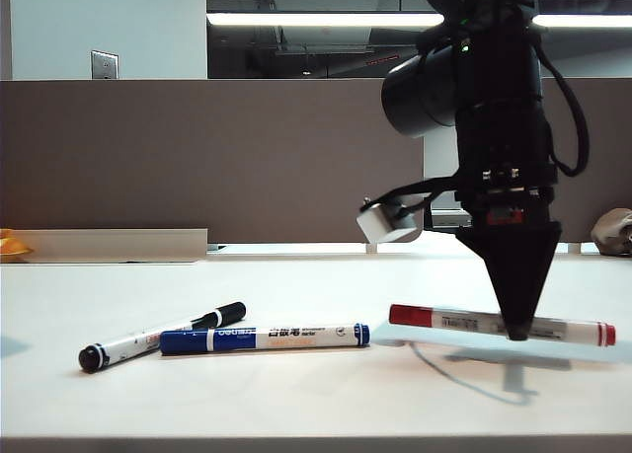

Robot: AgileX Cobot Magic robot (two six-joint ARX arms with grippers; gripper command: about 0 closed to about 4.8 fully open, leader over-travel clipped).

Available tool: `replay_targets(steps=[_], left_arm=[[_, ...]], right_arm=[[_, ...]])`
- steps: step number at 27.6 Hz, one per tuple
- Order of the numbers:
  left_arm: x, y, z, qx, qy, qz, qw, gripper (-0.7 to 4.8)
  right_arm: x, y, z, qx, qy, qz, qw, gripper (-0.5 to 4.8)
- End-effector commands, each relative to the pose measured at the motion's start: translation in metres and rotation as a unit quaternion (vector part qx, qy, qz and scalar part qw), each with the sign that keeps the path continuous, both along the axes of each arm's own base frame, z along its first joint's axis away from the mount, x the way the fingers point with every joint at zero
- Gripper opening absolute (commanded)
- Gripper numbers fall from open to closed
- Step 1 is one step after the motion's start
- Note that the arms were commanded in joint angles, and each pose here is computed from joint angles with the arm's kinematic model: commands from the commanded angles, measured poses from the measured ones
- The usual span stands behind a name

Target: Pick up the markers one by one and line them up horizontally in a straight line on the table.

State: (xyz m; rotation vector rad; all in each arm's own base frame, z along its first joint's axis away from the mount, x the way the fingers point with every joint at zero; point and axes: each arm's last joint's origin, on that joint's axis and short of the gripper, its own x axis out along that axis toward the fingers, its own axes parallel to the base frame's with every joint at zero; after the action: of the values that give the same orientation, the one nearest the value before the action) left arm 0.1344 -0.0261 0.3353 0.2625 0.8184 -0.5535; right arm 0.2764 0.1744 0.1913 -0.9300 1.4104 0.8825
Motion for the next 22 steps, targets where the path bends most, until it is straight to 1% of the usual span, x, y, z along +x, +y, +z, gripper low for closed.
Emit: replay_targets(steps=[1,7,12,16,20,22], left_arm=[[-0.003,-0.001,0.003,-0.013,-0.009,-0.010,1.000,-0.05],[-0.004,-0.001,0.003,-0.020,-0.010,-0.016,1.000,-0.05],[-0.008,0.000,0.006,-0.021,-0.017,-0.016,1.000,-0.05],[-0.017,0.001,0.012,-0.024,-0.035,-0.015,0.999,-0.05],[-0.027,0.002,0.016,-0.027,-0.055,-0.014,0.998,-0.05],[-0.029,0.002,0.017,-0.027,-0.057,-0.014,0.998,-0.05]], right_arm=[[-0.001,0.001,0.004,0.001,0.002,0.028,1.000,0.53],[-0.001,0.001,0.003,0.001,0.005,0.084,0.996,0.53],[0.000,0.001,0.003,0.003,0.003,0.117,0.993,0.53],[0.002,0.003,0.001,0.008,-0.006,0.125,0.992,0.53],[0.004,0.005,-0.009,0.001,0.008,0.126,0.992,0.53],[0.005,0.005,-0.012,0.001,0.009,0.127,0.992,0.53]])
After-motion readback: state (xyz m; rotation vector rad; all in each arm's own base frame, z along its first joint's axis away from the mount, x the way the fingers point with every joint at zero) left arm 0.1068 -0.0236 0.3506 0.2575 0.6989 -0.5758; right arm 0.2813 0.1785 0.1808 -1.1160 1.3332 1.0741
